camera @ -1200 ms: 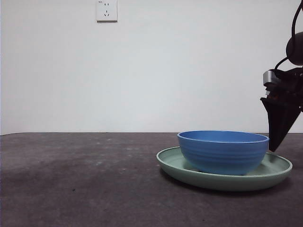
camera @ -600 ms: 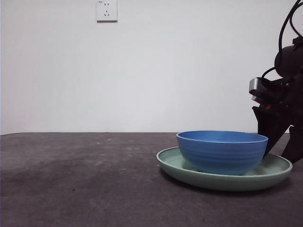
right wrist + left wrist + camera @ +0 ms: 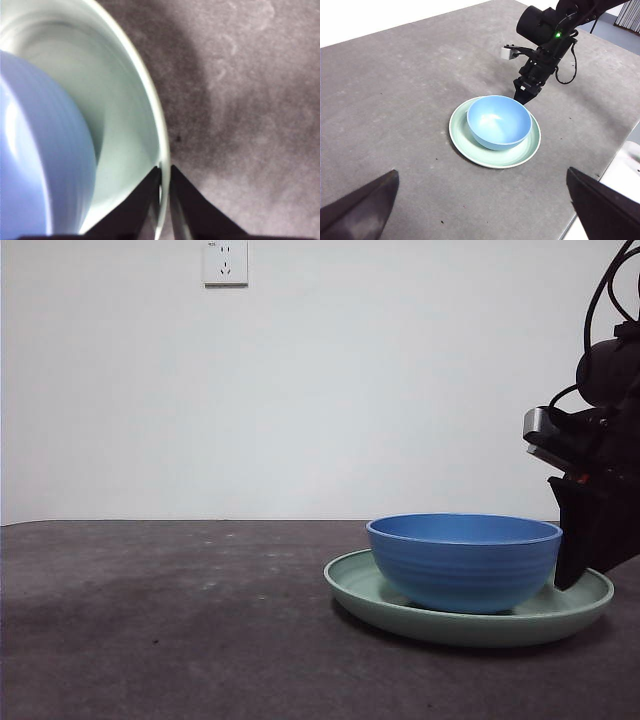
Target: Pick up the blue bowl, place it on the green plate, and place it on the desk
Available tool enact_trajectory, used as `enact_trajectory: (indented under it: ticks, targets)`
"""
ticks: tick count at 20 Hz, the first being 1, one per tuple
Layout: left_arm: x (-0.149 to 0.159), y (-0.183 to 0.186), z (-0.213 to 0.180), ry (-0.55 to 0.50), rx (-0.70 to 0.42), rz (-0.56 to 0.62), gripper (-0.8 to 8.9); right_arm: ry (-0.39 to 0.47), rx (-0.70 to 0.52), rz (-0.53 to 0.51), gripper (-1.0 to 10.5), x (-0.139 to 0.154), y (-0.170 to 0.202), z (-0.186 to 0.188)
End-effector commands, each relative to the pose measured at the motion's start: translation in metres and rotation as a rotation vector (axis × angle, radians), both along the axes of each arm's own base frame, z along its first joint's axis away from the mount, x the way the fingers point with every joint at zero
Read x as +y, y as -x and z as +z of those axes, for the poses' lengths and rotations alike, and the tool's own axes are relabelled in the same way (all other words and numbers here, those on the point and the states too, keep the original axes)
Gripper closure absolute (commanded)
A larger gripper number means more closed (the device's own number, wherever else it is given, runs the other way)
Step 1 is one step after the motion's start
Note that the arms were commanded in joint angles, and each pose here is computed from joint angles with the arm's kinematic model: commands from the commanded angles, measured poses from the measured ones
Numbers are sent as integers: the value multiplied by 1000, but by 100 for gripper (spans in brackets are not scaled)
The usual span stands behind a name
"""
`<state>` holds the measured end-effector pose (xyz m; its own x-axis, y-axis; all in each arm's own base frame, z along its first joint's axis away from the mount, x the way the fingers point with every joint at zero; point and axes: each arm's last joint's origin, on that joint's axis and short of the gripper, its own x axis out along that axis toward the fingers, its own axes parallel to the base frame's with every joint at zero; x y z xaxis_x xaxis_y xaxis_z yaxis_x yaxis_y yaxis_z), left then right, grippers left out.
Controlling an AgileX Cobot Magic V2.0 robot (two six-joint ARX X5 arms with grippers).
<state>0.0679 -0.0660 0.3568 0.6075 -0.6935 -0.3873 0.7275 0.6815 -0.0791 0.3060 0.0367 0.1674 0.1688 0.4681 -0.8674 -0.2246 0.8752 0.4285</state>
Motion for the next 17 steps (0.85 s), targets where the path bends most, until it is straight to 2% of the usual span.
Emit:
enact_trajectory:
  ticks: [1, 4, 7, 17]
  targets:
    - [-1, 0, 4, 11, -11, 1, 191, -10, 1, -27, 933, 0, -10, 9]
    - [-1, 0, 4, 11, -11, 1, 191, -28, 9, -33, 933, 4, -16, 27]
    - [-1, 0, 4, 11, -11, 1, 191, -109, 9, -26, 933, 18, -22, 44]
    - [-1, 0, 4, 11, -12, 0, 191, -218, -46, 23, 933, 104, -24, 48]
